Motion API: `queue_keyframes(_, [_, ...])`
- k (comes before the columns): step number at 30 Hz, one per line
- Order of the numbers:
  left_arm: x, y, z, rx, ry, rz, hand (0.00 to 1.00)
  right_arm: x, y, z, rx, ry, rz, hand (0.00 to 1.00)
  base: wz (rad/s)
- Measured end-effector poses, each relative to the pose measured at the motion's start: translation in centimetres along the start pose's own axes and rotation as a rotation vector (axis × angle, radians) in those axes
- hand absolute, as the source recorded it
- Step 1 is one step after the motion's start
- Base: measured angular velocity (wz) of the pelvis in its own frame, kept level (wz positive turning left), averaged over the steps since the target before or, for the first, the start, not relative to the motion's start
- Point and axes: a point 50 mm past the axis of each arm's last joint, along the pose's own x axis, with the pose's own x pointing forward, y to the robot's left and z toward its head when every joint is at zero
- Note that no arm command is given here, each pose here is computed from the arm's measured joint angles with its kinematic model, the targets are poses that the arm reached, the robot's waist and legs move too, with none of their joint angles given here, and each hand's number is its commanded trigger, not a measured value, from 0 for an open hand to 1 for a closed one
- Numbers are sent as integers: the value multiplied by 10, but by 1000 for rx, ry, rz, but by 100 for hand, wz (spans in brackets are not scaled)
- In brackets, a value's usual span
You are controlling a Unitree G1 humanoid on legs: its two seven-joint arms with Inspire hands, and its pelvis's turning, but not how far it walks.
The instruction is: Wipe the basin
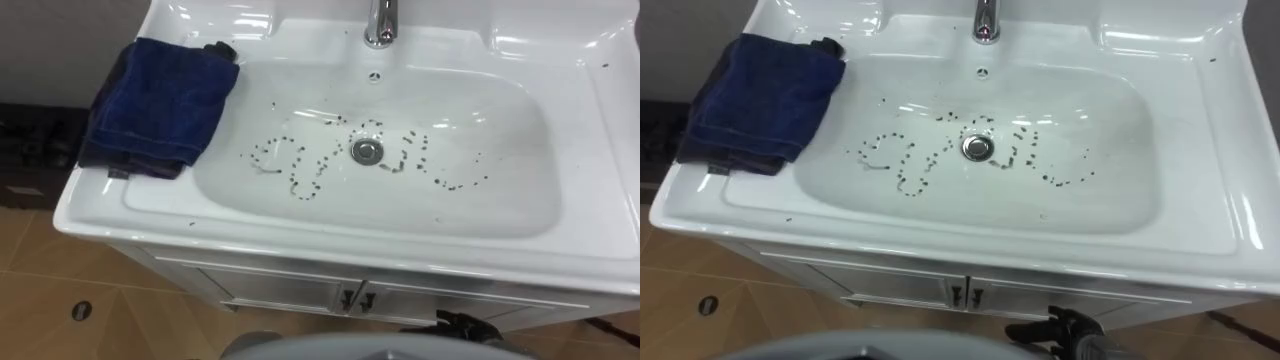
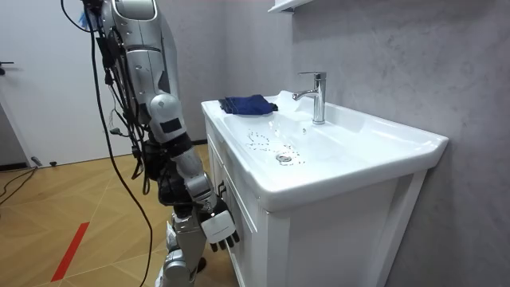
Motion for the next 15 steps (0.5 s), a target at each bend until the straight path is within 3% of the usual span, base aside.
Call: queue_keyframes(15, [0, 2, 2, -30, -11, 4, 0, 0, 1, 1, 0, 15, 16, 0, 0])
